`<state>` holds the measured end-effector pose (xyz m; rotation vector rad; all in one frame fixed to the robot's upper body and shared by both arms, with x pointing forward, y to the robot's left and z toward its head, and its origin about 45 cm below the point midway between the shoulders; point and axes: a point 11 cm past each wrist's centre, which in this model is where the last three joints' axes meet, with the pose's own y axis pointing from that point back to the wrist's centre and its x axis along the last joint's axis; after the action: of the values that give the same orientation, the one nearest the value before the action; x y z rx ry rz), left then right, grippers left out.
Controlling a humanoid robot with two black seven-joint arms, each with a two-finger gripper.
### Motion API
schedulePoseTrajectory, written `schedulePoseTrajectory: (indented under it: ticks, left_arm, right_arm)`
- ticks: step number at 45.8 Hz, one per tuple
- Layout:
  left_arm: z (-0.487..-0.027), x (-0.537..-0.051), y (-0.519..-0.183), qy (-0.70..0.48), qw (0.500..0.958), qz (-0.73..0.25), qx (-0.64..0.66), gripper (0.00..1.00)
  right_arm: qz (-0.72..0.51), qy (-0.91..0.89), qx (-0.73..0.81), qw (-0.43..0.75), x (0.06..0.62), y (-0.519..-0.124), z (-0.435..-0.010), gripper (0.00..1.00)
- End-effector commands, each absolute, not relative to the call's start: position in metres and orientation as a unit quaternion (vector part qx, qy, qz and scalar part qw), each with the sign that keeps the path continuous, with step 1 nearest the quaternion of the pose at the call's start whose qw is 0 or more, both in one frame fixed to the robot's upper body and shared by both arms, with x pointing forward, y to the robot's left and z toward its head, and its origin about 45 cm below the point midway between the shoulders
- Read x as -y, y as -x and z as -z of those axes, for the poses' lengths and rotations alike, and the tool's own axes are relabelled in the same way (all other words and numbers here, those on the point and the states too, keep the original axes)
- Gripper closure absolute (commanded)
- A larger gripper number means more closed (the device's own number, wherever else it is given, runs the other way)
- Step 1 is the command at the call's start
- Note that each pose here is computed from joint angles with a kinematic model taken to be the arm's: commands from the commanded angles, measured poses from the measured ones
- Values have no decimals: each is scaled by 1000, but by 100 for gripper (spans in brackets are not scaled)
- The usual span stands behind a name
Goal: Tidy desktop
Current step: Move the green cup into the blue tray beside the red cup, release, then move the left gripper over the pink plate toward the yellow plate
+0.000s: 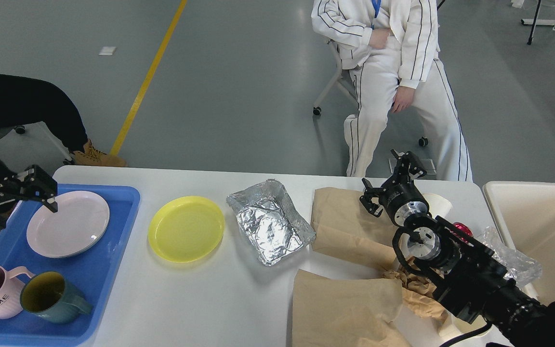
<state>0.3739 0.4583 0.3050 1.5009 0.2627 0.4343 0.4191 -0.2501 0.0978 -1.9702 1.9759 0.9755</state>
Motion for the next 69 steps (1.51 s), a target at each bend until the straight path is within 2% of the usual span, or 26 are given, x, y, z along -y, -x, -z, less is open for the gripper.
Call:
schedulePoseTrajectory:
  ticks: [1, 10, 18, 26, 34, 43, 50, 69]
  left_arm:
    - [-345, -432, -400, -698, 688, -189, -60, 7]
    - [-383, -391, -424, -716, 676, -175, 3, 5]
    - [-374, -379, -427, -718, 677, -159, 7, 5]
    - [-317, -383, -416, -713, 688, -128, -35, 5]
    - [-274, -407, -417, -717, 681, -147, -30, 5]
    - [-228, -411, -422, -696, 698, -164, -29, 5]
    - [-210, -407, -430, -665, 719, -198, -23, 5]
    - [-170, -404, -437, -668, 691, -275, 23, 5]
  right_arm:
    - [-329, 664, -666, 93, 250, -419, -98, 0]
    - [-329, 664, -666, 93, 250, -419, -98, 0]
    - [-329, 664, -666, 93, 250, -419, -98, 0]
    - [-328, 664, -666, 92, 250, -419, -98, 0]
    - [-328, 664, -666, 92, 250, -419, -98, 0]
    - [-329, 664, -666, 93, 250, -419, -98, 0]
    - [-328, 664, -666, 92, 250, -419, -98, 0]
    - [-328, 664, -666, 92, 250, -419, -98, 0]
